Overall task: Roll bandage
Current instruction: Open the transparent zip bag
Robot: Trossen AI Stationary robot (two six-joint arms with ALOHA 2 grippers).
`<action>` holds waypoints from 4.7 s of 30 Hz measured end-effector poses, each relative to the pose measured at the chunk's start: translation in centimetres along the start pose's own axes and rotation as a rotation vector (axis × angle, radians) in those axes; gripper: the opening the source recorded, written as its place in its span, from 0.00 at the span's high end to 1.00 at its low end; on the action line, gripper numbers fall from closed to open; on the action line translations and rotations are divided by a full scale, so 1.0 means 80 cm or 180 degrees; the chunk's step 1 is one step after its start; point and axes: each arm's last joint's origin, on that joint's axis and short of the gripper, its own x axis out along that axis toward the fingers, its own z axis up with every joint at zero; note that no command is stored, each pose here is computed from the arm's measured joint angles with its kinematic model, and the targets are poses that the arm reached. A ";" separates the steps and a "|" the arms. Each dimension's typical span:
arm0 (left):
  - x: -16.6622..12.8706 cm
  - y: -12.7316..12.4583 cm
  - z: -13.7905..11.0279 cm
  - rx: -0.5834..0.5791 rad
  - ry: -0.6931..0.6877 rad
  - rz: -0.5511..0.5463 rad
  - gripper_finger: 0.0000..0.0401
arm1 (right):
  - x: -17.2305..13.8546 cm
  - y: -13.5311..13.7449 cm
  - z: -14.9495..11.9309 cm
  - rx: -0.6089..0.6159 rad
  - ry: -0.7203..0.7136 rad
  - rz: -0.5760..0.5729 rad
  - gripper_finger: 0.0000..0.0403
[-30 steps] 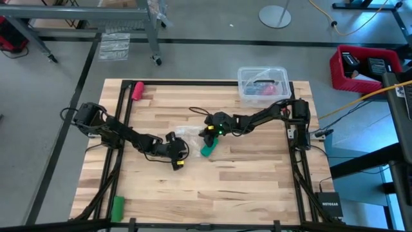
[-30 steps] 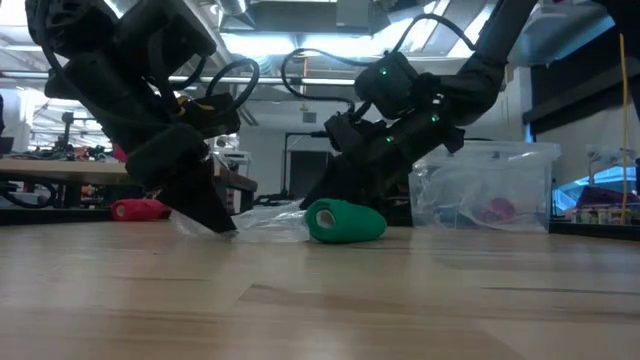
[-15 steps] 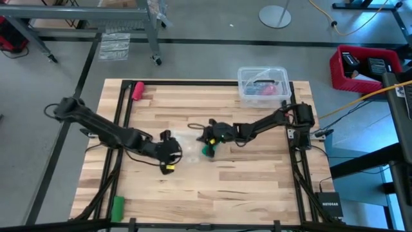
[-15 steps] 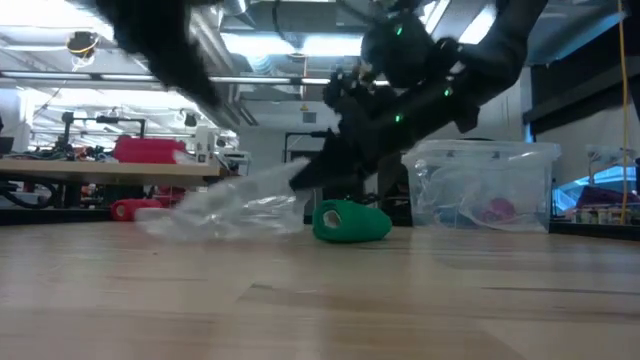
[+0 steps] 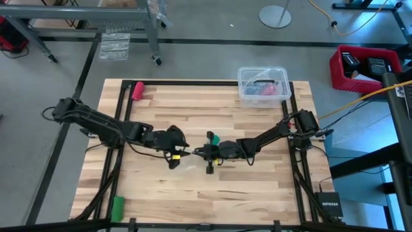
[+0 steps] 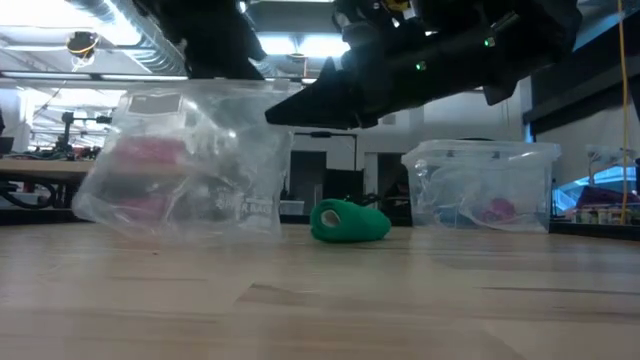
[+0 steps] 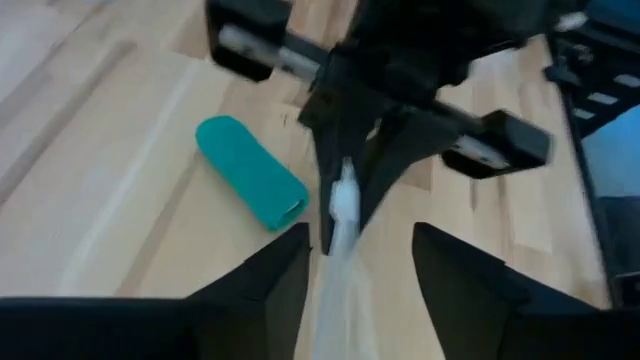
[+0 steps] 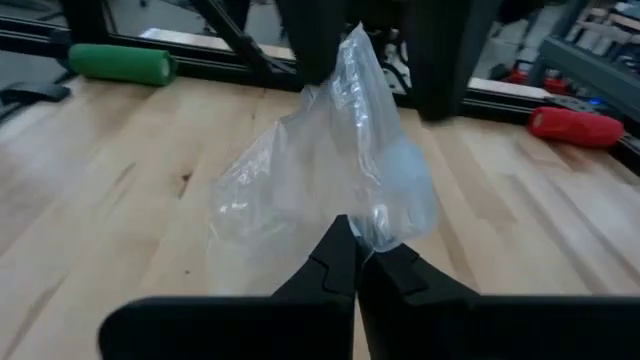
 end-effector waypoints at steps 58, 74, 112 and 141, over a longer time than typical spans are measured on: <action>0.016 -0.005 -0.006 0.0488 0.0025 0.0080 0.95 | -0.040 -0.011 0.046 0.0455 0.0232 0.0150 0.62; 0.015 -0.011 -0.004 0.0502 -0.0085 0.0012 0.95 | -0.039 -0.011 0.050 0.0498 0.0088 0.0131 0.75; 0.015 -0.010 -0.005 0.0414 -0.0067 0.0030 0.93 | -0.038 -0.012 0.053 0.0244 0.0005 0.0023 0.99; 0.002 -0.012 -0.052 0.0304 0.0963 0.0303 0.93 | -0.038 -0.011 0.050 0.0224 0.0068 0.0052 1.00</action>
